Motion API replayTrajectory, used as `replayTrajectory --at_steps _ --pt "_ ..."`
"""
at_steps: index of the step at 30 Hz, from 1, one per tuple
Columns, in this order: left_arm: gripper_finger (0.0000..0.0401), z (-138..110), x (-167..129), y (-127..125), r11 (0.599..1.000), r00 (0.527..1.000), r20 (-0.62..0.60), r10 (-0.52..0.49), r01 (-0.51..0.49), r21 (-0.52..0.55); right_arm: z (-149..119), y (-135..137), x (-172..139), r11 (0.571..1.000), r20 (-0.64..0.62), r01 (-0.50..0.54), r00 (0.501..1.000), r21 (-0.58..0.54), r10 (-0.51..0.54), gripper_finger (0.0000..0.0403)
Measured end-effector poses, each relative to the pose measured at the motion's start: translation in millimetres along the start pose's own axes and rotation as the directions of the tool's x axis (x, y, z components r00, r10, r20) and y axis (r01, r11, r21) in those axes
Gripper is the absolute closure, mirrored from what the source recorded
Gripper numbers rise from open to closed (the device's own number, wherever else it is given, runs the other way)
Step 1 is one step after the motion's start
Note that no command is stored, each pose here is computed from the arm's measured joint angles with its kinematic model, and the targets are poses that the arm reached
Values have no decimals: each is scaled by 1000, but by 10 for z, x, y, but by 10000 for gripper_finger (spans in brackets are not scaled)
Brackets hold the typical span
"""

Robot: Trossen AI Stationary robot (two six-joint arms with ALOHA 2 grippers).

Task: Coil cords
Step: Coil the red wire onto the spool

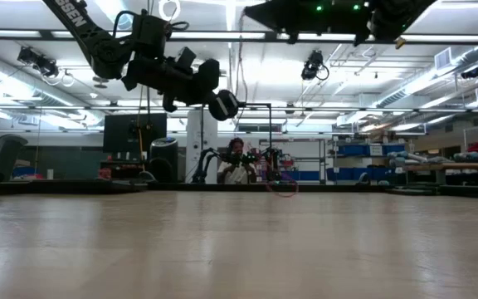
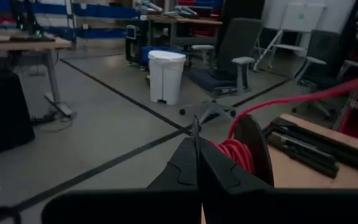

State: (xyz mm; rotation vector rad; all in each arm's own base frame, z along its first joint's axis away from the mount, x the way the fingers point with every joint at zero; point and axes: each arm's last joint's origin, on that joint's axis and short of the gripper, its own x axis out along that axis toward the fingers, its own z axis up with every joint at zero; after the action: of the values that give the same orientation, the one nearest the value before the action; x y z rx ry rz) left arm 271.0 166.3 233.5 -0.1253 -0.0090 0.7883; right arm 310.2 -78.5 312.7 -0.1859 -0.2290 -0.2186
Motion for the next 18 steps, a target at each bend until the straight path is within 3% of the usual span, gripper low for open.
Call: replayTrajectory --at_steps 5,11,15,18 --pt "401 -7 1 5 997 1000 -7 6 -7 -82 -234 174 145 998 -68 -55 996 14 56 403" --pt "401 -74 -2 7 980 997 -77 -7 -8 -198 -266 239 184 997 -80 -73 994 20 74 403" --pt "401 -143 -11 6 986 989 -149 -23 -2 -168 -146 246 146 997 -51 -73 996 20 74 403" --pt "398 -201 -21 5 998 975 -214 -57 55 -15 -63 228 114 998 -40 -62 997 17 62 403"
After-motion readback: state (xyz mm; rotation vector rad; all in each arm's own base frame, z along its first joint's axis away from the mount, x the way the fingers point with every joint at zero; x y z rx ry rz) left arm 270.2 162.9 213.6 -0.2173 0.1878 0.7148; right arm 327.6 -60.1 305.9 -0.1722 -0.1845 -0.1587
